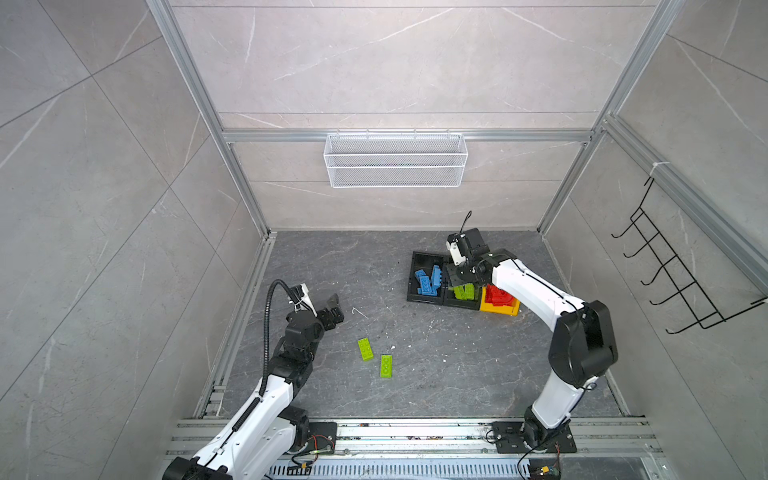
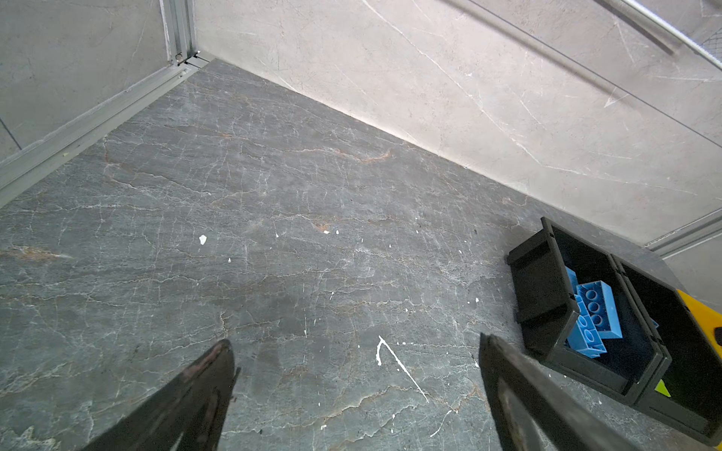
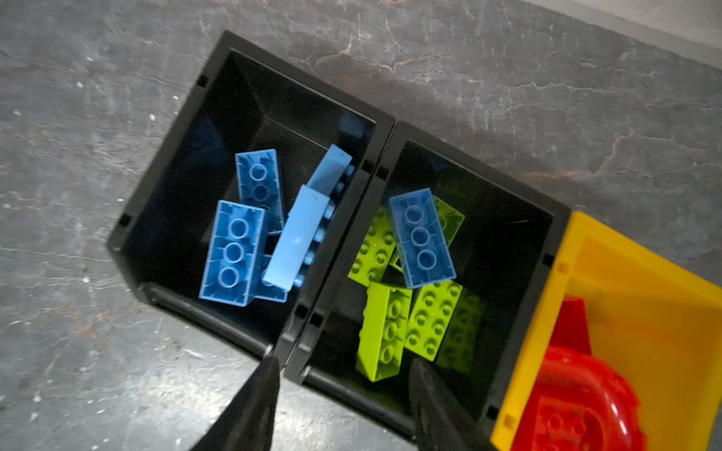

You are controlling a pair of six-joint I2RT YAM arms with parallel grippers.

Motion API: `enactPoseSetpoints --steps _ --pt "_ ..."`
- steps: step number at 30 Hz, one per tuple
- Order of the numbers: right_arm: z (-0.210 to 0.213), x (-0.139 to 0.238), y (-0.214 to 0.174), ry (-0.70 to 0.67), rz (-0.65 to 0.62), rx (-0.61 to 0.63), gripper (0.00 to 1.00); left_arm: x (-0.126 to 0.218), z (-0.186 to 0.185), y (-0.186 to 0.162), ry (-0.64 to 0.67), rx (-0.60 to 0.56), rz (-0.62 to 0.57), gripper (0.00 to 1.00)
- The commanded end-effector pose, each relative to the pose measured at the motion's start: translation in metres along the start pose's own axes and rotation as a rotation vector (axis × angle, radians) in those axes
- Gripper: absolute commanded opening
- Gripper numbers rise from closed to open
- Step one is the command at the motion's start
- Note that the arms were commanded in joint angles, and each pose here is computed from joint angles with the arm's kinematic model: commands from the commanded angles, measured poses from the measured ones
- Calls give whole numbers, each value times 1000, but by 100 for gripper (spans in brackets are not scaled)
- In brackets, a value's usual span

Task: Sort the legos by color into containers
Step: 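Carry the light-blue brick over the black bin and open the right gripper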

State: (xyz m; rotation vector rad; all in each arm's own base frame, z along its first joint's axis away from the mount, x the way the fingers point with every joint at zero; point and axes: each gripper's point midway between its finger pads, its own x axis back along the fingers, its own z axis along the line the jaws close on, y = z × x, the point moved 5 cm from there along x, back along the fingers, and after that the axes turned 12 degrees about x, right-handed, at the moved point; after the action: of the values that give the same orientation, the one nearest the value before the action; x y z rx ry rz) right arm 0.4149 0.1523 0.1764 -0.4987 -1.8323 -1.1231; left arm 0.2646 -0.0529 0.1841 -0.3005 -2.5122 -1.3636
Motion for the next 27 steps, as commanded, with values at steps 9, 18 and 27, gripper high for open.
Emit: enactPoseSetpoints --steps 9,18,27 --pt "-32 -56 -1 -23 119 94 51 3 -1 10 1 1 -45 99" --pt "-41 -82 -4 -40 187 126 50 1 -1 10 6 -3 -42 99" --pt "-38 -91 -4 3 197 114 40 2 0 10 11 -7 -45 99"
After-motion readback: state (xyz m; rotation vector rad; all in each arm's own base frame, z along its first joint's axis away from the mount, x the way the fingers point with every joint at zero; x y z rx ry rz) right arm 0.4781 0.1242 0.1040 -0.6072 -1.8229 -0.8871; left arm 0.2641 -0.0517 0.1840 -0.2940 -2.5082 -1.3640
